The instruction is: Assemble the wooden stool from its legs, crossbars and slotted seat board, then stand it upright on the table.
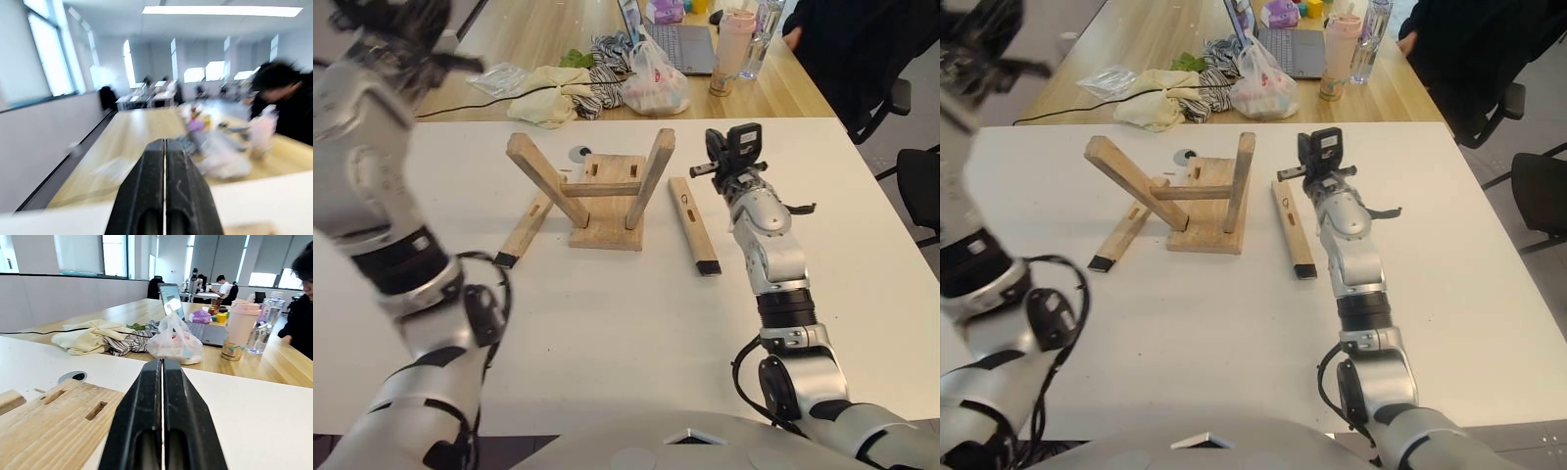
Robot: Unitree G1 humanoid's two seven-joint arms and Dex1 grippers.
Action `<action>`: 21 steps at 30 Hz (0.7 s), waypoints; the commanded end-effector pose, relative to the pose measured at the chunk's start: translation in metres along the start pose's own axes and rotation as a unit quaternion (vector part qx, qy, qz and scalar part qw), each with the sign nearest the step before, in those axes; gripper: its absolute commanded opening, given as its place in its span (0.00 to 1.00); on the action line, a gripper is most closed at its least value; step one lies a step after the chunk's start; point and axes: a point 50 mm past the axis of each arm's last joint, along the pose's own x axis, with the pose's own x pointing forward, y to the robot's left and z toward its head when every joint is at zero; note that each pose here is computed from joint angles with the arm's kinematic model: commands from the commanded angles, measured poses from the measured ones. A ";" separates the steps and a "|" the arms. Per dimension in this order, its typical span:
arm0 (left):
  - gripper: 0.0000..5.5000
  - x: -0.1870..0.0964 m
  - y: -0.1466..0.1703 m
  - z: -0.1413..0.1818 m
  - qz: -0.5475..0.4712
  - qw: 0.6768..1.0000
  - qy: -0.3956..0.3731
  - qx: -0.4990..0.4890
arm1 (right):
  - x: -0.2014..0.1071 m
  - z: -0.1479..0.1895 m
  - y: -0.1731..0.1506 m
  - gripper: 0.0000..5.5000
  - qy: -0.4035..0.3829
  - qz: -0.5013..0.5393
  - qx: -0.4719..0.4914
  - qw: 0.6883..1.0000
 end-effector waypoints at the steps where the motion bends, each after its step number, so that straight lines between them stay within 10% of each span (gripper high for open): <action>1: 0.00 -0.008 0.008 -0.064 -0.026 0.990 0.133 0.024 | -0.003 0.003 0.008 0.01 0.008 0.013 -0.009 1.000; 8: 0.00 0.027 -0.151 -0.081 -0.286 0.954 0.080 -0.038 | 0.006 0.011 0.112 0.01 0.038 0.230 -0.034 0.972; 21: 0.00 0.054 -0.106 -0.102 -0.095 0.987 0.129 -0.004 | -0.005 0.036 0.176 0.01 0.023 0.374 -0.087 0.923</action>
